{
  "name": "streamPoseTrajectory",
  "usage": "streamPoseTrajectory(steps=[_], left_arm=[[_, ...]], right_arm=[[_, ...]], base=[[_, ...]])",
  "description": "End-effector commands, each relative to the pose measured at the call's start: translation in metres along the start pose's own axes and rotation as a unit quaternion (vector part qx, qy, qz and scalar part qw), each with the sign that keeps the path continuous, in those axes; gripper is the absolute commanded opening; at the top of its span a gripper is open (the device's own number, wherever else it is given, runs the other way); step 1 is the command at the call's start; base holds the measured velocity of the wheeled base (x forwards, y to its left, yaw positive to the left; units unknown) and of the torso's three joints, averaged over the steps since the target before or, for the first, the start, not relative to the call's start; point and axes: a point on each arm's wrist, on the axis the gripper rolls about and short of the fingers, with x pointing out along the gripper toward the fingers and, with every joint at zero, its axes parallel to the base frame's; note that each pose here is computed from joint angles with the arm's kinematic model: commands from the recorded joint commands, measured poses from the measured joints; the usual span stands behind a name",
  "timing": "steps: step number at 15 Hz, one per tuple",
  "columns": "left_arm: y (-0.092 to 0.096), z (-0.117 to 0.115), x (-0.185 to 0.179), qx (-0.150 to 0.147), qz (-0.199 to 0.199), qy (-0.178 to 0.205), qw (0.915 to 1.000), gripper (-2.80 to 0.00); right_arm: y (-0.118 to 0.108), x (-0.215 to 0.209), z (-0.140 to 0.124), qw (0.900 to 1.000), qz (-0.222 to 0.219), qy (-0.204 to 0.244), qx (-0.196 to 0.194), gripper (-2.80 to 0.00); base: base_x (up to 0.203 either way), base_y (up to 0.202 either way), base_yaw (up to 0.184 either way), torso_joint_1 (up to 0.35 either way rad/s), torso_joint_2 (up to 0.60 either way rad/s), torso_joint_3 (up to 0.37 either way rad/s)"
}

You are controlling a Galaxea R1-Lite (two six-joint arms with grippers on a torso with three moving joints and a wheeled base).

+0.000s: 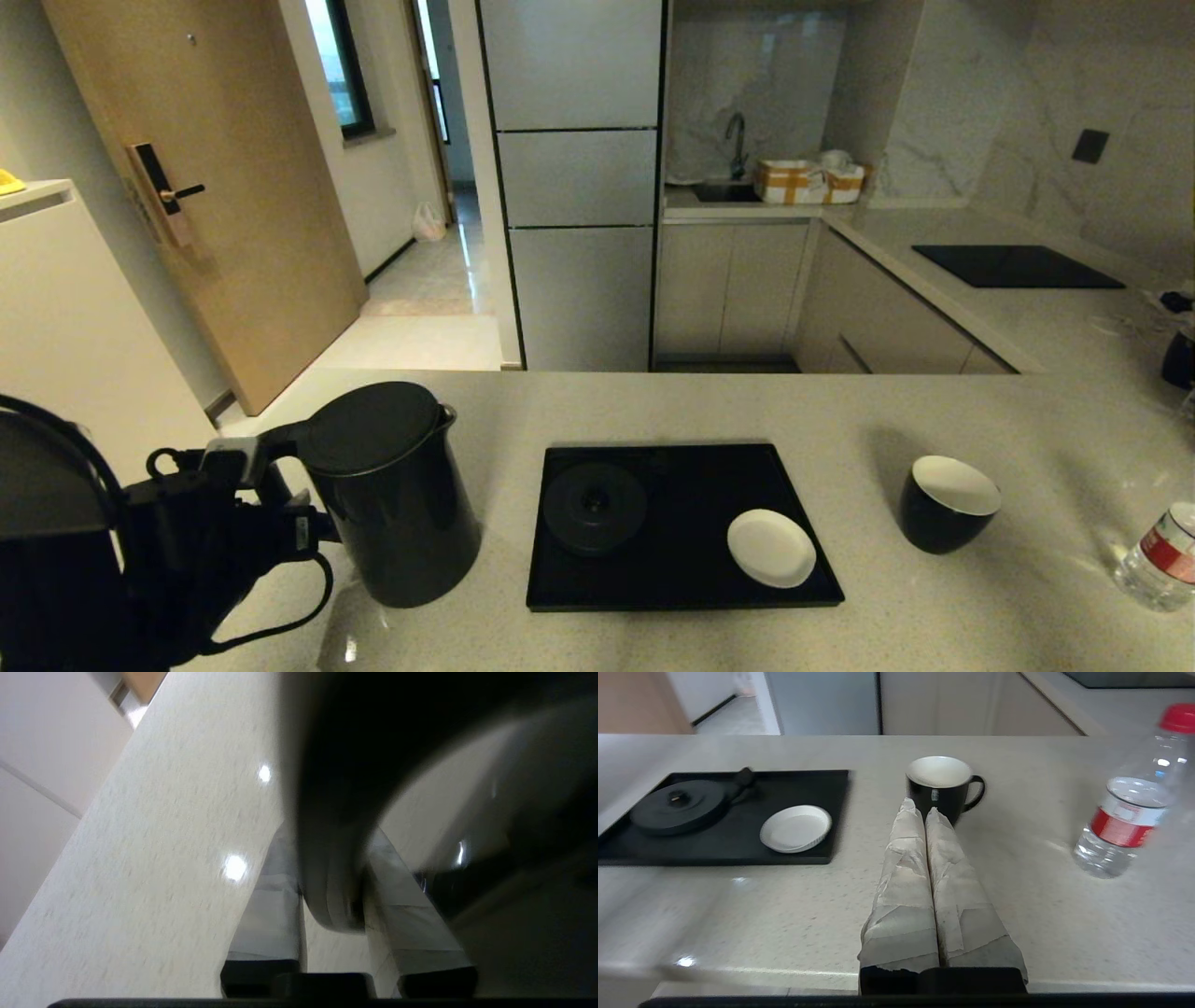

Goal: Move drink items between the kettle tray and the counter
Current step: Place it on the left

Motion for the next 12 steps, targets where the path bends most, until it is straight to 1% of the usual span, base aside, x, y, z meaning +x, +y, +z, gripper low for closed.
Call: streamPoseTrajectory(steps=[1,4,6,10,12], left_arm=[[-0.001,-0.01,0.002,0.003,-0.005,0.024,0.9997,0.0],[-0.002,-0.003,-0.006,0.001,-0.022,0.008,0.9997,0.0],[-0.002,0.005,-0.009,-0.001,-0.02,-0.01,0.9997,0.0],[-0.002,0.009,-0.012,0.002,-0.02,-0.02,0.9996,0.0],[-0.022,0.013,-0.015,0.022,-0.036,-0.03,0.9987,0.0]], right_arm=[[0.0,0.0,0.0,1.0,0.0,0.0,-0.001,-2.8],[0.0,0.0,0.0,1.0,0.0,0.0,-0.001,-2.8],[0.0,0.0,0.0,1.0,0.0,-0.001,-0.001,-2.8],[0.0,0.0,0.0,1.0,0.0,0.0,0.0,-2.8],[0.0,0.0,0.0,1.0,0.0,0.001,0.0,-2.8]], base=[[0.0,0.0,0.0,0.0,0.0,0.0],[0.0,0.0,0.0,0.0,0.0,0.0],[0.0,0.0,0.0,0.0,0.0,0.0],[0.0,0.0,0.0,0.0,0.0,0.0],[0.0,0.0,0.0,0.0,0.0,0.0]])
